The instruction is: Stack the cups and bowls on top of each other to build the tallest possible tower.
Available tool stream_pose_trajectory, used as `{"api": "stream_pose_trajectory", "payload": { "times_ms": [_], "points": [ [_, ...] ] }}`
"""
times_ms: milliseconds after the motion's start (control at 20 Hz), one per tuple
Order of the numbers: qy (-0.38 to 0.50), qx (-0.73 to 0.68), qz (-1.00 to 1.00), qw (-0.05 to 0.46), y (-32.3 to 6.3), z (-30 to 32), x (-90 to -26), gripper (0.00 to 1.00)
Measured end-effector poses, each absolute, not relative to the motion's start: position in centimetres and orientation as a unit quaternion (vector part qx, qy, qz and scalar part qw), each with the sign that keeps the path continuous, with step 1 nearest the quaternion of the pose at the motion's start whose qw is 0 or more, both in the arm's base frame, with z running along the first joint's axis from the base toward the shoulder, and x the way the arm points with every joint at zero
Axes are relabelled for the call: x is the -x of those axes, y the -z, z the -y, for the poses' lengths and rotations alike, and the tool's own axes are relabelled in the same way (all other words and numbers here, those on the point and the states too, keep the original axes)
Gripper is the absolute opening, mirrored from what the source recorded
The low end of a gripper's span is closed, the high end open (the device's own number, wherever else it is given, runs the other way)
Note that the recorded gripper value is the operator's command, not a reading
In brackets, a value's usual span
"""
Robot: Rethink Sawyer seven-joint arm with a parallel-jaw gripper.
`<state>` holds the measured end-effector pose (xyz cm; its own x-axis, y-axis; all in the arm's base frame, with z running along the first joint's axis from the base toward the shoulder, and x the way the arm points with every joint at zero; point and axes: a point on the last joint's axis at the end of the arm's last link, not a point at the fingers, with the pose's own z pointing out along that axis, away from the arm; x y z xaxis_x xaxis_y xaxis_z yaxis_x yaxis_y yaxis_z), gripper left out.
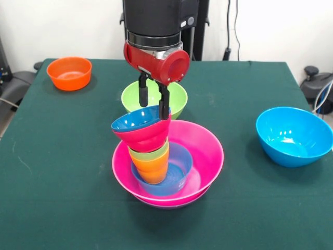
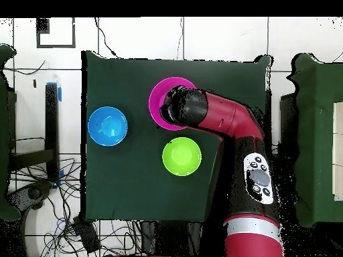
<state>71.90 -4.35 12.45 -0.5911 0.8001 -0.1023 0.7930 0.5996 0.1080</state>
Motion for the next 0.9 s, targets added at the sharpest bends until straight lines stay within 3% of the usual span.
{"api": "stream_pose_trajectory", "payload": {
  "times_ms": [900],
  "points": [
    [-0.053, -0.459, -0.884, 0.077, -12.4, 3.4, -73.1, 1.00]
  ]
}}
